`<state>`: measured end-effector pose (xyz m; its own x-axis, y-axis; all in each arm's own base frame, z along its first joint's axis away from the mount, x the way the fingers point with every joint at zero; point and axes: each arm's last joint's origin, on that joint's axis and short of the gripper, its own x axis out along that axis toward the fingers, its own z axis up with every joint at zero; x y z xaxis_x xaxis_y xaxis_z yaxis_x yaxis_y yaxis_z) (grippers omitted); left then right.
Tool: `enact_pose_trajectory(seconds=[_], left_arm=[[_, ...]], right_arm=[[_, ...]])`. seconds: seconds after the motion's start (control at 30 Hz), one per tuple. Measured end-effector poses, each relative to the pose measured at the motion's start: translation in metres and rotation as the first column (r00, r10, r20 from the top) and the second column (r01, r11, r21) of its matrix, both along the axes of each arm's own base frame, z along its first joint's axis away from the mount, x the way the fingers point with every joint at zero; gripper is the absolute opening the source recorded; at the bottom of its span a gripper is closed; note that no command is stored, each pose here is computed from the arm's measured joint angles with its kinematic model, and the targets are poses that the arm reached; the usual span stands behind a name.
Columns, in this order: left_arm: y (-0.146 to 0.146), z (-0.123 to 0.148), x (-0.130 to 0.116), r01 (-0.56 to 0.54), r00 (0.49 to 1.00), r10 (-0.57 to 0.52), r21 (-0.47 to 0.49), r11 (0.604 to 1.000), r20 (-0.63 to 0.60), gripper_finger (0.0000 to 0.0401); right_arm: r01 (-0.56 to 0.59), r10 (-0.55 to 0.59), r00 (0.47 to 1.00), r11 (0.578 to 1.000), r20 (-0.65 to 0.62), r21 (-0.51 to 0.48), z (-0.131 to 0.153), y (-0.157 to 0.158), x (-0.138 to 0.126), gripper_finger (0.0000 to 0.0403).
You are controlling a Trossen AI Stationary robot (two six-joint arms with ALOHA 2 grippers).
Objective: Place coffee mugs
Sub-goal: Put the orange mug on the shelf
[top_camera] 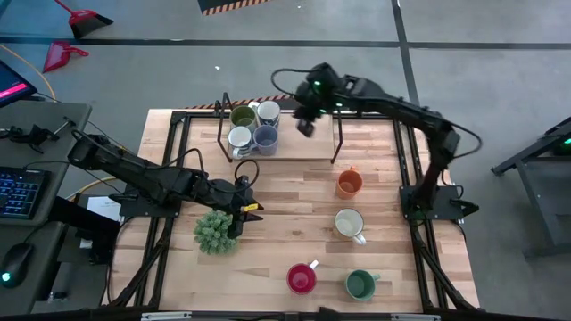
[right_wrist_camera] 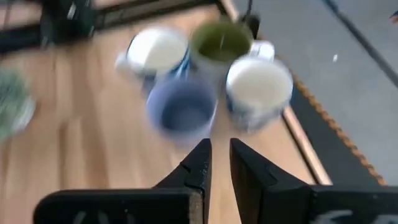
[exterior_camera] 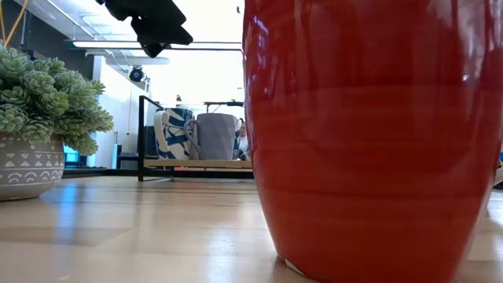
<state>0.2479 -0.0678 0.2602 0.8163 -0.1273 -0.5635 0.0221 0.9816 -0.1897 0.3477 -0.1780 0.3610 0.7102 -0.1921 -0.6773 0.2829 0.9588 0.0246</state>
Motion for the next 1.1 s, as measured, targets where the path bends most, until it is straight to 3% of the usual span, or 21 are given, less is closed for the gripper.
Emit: enact_pose_trajectory(seconds=[0.17, 0.3, 0.4, 0.57, 0.9, 1.1], left_arm=[[0.0, 0.0, 0.0, 0.001, 1.0, -0.001, 0.001, 1.0, -0.001, 0.014], [0.0, 0.0, 0.0, -0.001, 1.0, 0.001, 0.0, 1.0, -0.001, 0.014], [0.0, 0.0, 0.0, -0.001, 1.0, 0.001, -0.001, 1.0, -0.001, 0.014], [0.001, 0.0, 0.001, -0.003, 1.0, 0.003, -0.003, 1.0, 0.006, 0.014], [0.001, 0.0, 0.001, -0.004, 1.0, 0.004, -0.005, 1.0, 0.009, 0.014], [0.0, 0.004, 0.003, -0.035, 0.998, 0.038, -0.041, 0.999, 0.055, 0.014]], right_arm=[[-0.026, 0.032, 0.991, 0.999, -0.13, 0.045, 0.015, 0.032, -0.057, 0.0037], [-0.001, 0.012, 0.99, 0.997, -0.138, 0.079, 0.013, 0.061, -0.107, 0.0037], [0.038, -0.028, 0.995, 0.994, -0.094, 0.102, 0.004, 0.085, -0.145, 0.0037], [0.081, -0.093, 0.991, 0.99, 0.096, 0.114, -0.017, 0.119, -0.191, 0.0037], [0.06, -0.121, 0.937, 0.98, 0.326, 0.191, -0.087, 0.15, -0.231, 0.0037], [-0.052, -0.062, 0.812, 0.983, 0.581, 0.177, -0.125, 0.159, -0.23, 0.0037]])
